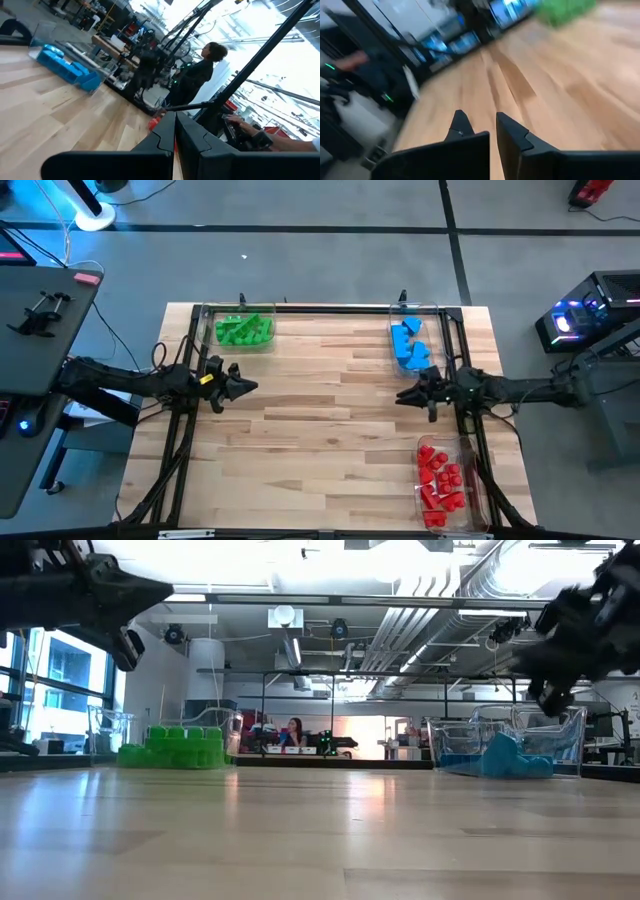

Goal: Sort blocks
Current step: Return to Home Position

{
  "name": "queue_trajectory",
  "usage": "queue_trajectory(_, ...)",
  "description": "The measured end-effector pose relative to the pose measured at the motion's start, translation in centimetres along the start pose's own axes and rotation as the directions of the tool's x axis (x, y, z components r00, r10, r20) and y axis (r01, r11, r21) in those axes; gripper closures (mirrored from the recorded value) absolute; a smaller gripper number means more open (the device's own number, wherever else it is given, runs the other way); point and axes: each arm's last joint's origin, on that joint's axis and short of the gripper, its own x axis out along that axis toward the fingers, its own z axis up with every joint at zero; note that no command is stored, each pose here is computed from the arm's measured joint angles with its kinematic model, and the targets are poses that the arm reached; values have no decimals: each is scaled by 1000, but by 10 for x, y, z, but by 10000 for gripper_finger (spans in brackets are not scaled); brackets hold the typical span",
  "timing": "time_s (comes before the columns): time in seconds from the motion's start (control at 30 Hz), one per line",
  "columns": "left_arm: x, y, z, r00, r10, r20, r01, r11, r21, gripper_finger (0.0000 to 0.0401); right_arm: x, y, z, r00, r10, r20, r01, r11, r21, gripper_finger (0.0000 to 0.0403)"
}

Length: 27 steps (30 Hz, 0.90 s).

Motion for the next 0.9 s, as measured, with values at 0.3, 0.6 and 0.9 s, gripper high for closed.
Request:
queue_trajectory(0.3,-18,-3,9,997,-38,65,39,999,-6,400,-18,9,18,962,120,244,-117,993,-28,402)
queue_trajectory(0.6,-25,-2,15,991,-43,130,44,999,-4,400,-17,8,17,968,113,226,-110,994,-25,402)
queue_trajectory(0.9,-24,-2,11,995,-44,86,45,999,-6,400,-15,6,14,978,91,189,-89,996,-18,402)
